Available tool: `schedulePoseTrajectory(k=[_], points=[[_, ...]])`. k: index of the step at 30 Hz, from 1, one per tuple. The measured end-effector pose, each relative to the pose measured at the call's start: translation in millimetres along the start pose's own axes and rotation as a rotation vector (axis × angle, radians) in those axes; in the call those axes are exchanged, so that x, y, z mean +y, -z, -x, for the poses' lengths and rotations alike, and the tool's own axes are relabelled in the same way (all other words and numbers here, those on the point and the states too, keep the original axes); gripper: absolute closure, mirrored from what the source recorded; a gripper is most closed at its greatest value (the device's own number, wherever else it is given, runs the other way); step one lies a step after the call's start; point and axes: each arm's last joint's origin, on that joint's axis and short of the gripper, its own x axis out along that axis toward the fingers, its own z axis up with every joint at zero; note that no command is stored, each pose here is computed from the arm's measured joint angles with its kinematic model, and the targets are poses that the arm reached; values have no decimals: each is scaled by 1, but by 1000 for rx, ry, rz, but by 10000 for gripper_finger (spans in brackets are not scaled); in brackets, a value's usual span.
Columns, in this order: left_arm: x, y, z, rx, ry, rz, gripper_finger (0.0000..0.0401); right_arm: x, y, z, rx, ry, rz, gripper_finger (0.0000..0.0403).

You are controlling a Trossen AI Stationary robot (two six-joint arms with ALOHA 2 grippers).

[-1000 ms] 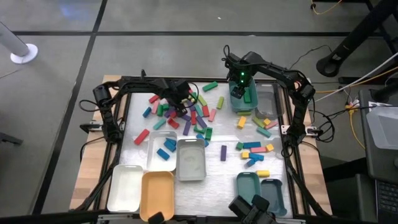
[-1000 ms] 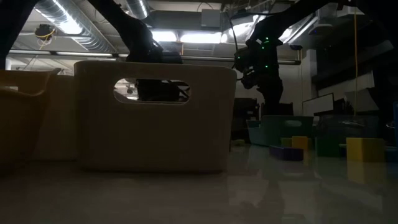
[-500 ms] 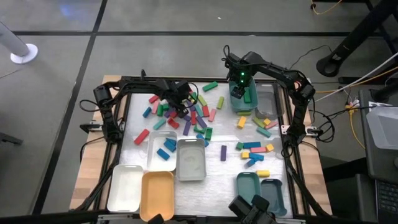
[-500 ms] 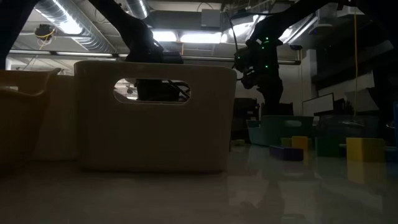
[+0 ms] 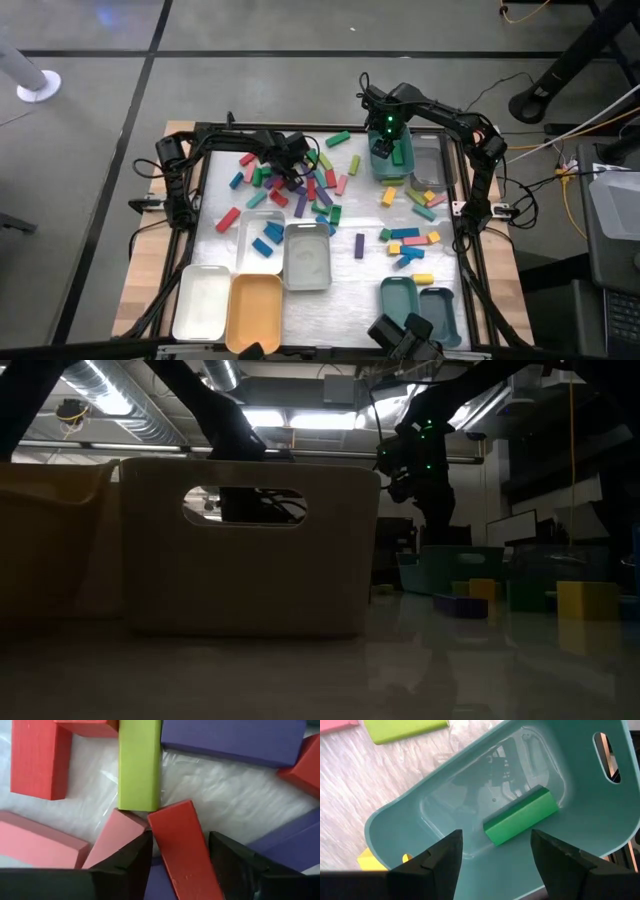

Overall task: Sort blocks
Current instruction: Put the red block into the gray bin

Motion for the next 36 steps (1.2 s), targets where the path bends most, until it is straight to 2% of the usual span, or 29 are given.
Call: schedulePoseTrajectory(k=[7, 15, 22, 25, 29, 32, 36], points=[[0, 0, 0, 0, -1, -76, 297, 0, 0, 0, 0, 0, 0, 169], [1, -4, 6, 4, -1, -77, 298, 0, 0, 0, 0, 0, 0, 169], [2, -33, 49, -14, 8, -105, 297, 0, 0, 0, 0, 0, 0, 169], [0, -40, 76, 26, 70, -121, 298, 0, 0, 0, 0, 0, 0, 169], [-13, -37, 106, 125, 203, -141, 296, 0, 0, 0, 0, 0, 0, 169], [-30, -26, 118, 209, 300, -181, 293, 0, 0, 0, 1, 0, 0, 169], [-64, -14, 126, 254, 425, -240, 296, 0, 0, 0, 1, 0, 0, 169]])
